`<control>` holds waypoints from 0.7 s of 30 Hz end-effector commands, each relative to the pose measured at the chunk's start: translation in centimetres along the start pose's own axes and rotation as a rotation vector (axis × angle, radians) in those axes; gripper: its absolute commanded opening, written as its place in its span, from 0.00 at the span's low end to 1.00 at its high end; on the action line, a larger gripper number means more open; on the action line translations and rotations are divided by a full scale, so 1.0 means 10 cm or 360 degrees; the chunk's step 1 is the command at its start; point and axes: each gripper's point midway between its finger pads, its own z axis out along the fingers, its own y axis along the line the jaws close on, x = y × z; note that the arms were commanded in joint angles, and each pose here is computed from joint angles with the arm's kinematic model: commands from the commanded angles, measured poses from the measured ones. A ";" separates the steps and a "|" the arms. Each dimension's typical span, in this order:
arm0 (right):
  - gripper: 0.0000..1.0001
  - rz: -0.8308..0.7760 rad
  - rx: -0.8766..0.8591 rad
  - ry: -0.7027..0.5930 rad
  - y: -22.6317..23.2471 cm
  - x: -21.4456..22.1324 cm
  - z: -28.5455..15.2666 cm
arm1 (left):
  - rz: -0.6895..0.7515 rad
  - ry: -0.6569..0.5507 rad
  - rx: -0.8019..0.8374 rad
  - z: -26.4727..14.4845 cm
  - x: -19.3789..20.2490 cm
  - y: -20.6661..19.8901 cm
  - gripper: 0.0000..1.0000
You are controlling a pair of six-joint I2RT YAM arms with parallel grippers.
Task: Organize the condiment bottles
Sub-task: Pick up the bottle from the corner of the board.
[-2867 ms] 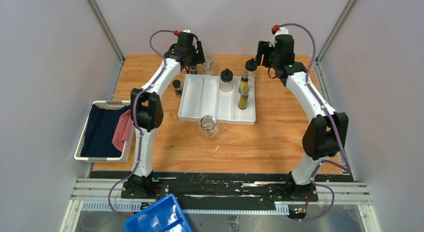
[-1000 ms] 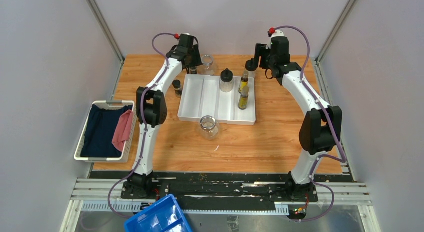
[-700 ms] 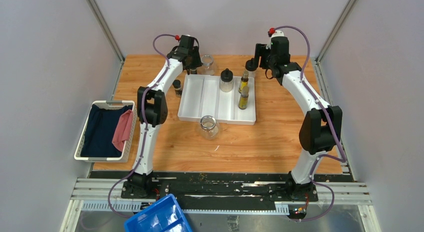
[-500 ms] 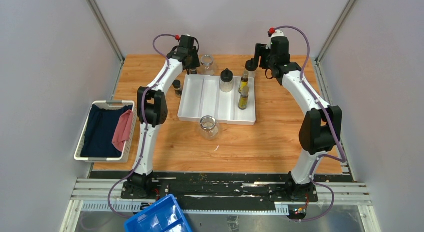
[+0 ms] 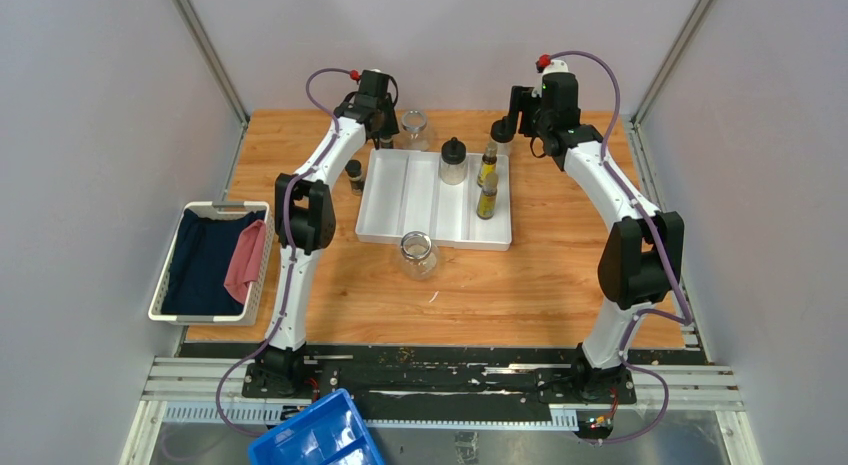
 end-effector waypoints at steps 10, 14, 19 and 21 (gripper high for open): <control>0.74 0.0005 -0.0014 -0.0043 0.00 -0.11 -0.04 | 0.0052 -0.0094 0.0002 -0.16 -0.13 -0.06 0.00; 0.73 0.0014 -0.0016 -0.0054 0.00 -0.14 -0.08 | 0.0069 -0.0133 -0.0004 -0.25 -0.21 -0.08 0.00; 0.73 0.0013 -0.0016 -0.0053 0.01 -0.13 -0.11 | 0.0082 -0.0170 0.0004 -0.32 -0.28 -0.14 0.00; 0.73 0.0012 -0.0017 -0.0054 0.01 -0.13 -0.11 | 0.0087 -0.0176 0.0005 -0.34 -0.29 -0.15 0.00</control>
